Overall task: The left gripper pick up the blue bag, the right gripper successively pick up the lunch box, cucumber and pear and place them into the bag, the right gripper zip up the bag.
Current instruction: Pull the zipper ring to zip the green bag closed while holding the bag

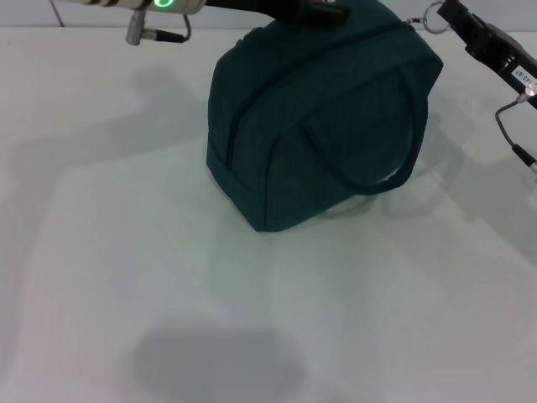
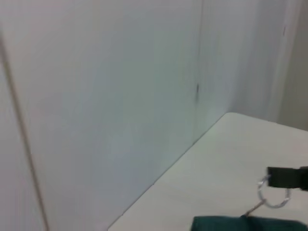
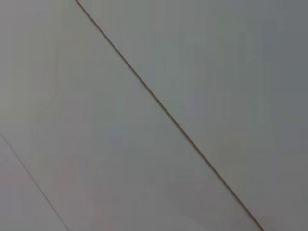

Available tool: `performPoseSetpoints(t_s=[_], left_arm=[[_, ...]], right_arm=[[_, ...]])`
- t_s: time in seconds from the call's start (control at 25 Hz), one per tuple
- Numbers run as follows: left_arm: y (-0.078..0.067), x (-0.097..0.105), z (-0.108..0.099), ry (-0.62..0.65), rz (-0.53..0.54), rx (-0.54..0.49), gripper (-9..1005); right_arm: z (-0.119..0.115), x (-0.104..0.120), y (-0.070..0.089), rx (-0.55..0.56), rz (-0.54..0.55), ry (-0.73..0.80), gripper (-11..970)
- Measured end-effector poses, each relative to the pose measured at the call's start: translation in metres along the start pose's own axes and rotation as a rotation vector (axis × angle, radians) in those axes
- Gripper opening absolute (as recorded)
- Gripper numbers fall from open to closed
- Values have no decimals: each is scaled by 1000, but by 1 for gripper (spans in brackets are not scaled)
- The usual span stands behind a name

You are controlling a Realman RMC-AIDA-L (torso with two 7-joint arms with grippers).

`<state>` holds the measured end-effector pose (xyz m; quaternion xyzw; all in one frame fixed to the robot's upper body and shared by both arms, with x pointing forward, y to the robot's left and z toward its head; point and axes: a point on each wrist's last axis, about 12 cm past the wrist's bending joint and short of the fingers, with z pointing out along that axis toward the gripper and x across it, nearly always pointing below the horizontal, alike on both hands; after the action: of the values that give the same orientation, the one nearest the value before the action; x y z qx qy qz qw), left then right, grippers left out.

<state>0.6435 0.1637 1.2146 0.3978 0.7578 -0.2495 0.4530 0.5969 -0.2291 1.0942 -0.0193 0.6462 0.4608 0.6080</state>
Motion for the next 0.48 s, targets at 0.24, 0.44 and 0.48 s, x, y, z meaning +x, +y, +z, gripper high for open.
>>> performPoseSetpoints(t_s=[0.24,0.44,0.48], left_arm=[[7,7,0,52,-33,-53,649],[6,17,4,118,-61,-35,816],[5,18,5,125,-65,-22,854]], right_arm=[[0,1,1,-4,2,3,28],[0,1,1,-5,5,4,29],[0,1,1,-4,6,4,29]])
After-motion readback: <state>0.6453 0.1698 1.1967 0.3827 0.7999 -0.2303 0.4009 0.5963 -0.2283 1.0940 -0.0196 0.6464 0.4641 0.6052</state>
